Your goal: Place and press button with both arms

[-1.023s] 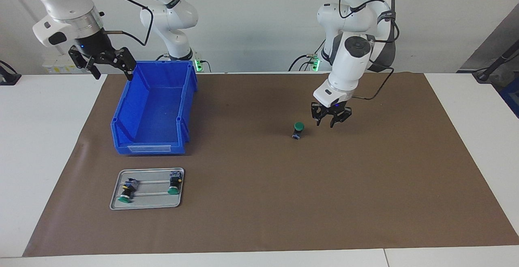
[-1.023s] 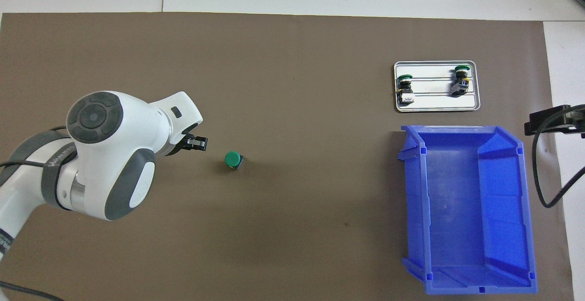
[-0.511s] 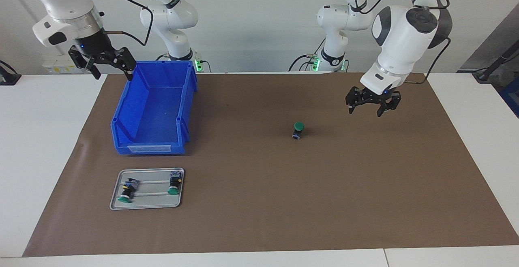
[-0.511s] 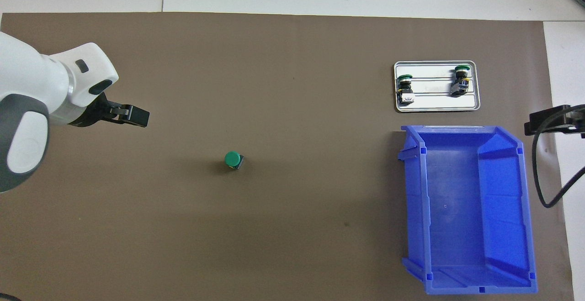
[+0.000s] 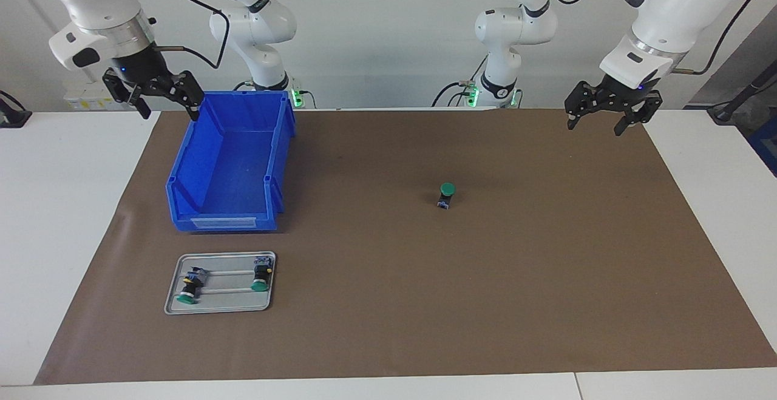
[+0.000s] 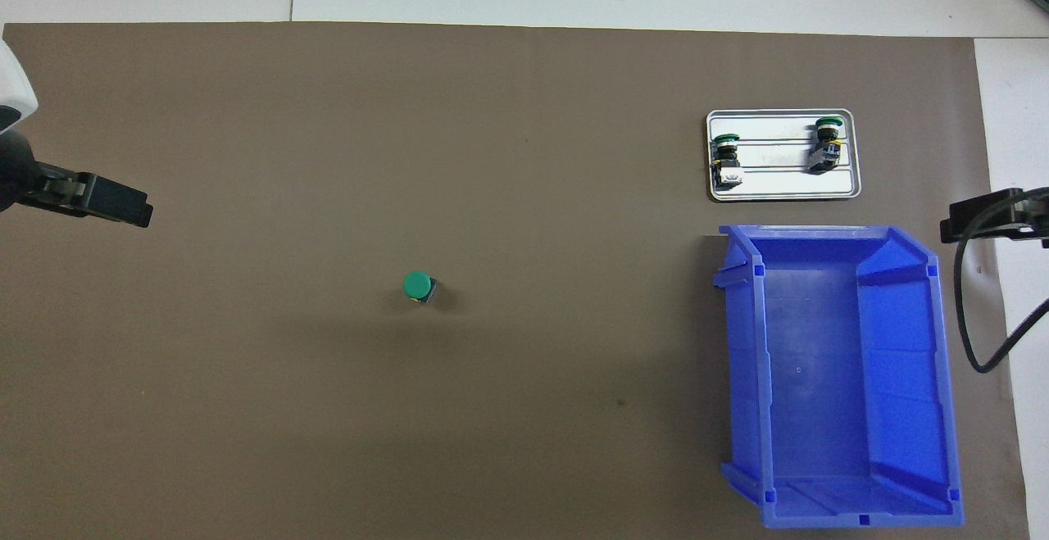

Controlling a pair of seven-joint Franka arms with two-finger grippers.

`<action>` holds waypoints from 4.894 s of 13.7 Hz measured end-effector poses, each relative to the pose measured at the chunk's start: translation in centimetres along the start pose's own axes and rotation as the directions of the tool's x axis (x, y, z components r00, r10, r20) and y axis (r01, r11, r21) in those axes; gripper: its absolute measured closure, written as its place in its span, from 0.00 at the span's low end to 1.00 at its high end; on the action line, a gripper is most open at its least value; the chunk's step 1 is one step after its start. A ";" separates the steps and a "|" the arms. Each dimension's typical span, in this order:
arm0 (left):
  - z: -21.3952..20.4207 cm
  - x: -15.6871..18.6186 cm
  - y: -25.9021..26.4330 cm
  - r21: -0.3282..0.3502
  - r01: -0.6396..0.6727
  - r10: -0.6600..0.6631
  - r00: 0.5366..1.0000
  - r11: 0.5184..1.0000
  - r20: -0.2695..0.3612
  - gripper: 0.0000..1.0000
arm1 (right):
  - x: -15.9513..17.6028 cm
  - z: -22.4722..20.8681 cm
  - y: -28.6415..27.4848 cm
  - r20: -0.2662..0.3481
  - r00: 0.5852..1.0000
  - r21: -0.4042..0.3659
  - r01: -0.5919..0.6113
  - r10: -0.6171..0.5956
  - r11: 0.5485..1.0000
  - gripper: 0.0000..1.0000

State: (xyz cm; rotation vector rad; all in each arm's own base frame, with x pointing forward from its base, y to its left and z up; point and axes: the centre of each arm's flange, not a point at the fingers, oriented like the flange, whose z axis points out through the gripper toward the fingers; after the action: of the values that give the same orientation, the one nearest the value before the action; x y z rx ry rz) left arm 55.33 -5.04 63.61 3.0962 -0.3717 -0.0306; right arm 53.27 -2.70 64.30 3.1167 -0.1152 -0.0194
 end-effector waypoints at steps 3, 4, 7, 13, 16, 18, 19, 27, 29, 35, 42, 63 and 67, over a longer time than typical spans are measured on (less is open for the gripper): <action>-0.2 -1.4 -0.9 -0.005 0.021 -0.021 0.999 1.000 0.031 0.00 | 0.0 0.0 0.0 0.000 1.000 0.000 0.000 0.000 1.000 0.00; 0.0 -1.9 -1.0 -0.006 0.025 -0.025 0.999 1.000 0.042 0.00 | 0.0 0.0 0.0 0.000 1.000 0.000 0.000 0.000 1.000 0.00; 0.4 -2.7 -0.9 -0.007 0.026 -0.026 0.998 1.000 0.053 0.00 | 0.0 0.0 0.0 0.000 1.000 0.000 0.000 0.000 1.000 0.00; 0.4 -2.7 -0.9 -0.007 0.026 -0.025 0.998 1.000 0.053 0.00 | 0.0 0.0 0.0 0.000 1.000 0.000 0.000 0.000 1.000 0.00; 0.3 -2.6 -0.9 -0.006 0.025 -0.025 0.999 1.000 0.047 0.00 | 0.0 0.0 0.0 0.000 1.000 0.000 0.000 0.000 1.000 0.00; 0.1 -2.4 -0.9 -0.003 0.025 -0.025 0.999 1.000 0.025 0.00 | 0.0 0.0 0.0 0.000 1.000 0.000 0.000 0.000 1.000 0.00; 0.1 -2.4 -0.9 -0.003 0.025 -0.025 0.999 1.000 0.022 0.00 | 0.0 0.0 0.0 0.000 1.000 0.000 0.000 0.000 1.000 0.00; 0.2 -2.4 -1.0 -0.003 0.026 -0.026 0.999 1.000 0.022 0.00 | 0.0 0.0 0.0 0.000 1.000 0.000 0.000 0.000 1.000 0.00; 0.2 -2.4 -1.0 -0.003 0.026 -0.026 0.999 1.000 0.022 0.00 | 0.0 0.0 0.0 0.000 1.000 0.000 0.000 0.000 1.000 0.00; 0.2 -2.4 -1.0 -0.003 0.026 -0.026 0.999 1.000 0.022 0.00 | 0.0 0.0 0.0 0.000 1.000 0.000 0.000 0.000 1.000 0.00; 0.2 -2.4 -1.0 -0.003 0.026 -0.026 0.999 1.000 0.022 0.00 | 0.0 0.0 0.0 0.001 1.000 0.000 0.000 0.000 1.000 0.00; 0.2 -2.4 -1.0 -0.003 0.026 -0.026 0.999 1.000 0.022 0.00 | -3.8 18.1 -43.7 -0.114 0.974 0.141 -0.181 0.198 0.973 0.00; 0.2 -2.4 -1.0 -0.003 0.026 -0.026 0.999 1.000 0.022 0.00 | -4.1 22.1 -50.0 -0.098 0.931 0.163 -0.333 0.351 0.929 0.00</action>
State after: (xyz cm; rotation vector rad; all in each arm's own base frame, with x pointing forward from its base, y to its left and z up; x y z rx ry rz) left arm 53.27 -3.53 63.43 3.1002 -0.3316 -0.0664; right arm 52.62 46.96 41.09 3.1778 -0.6855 0.1995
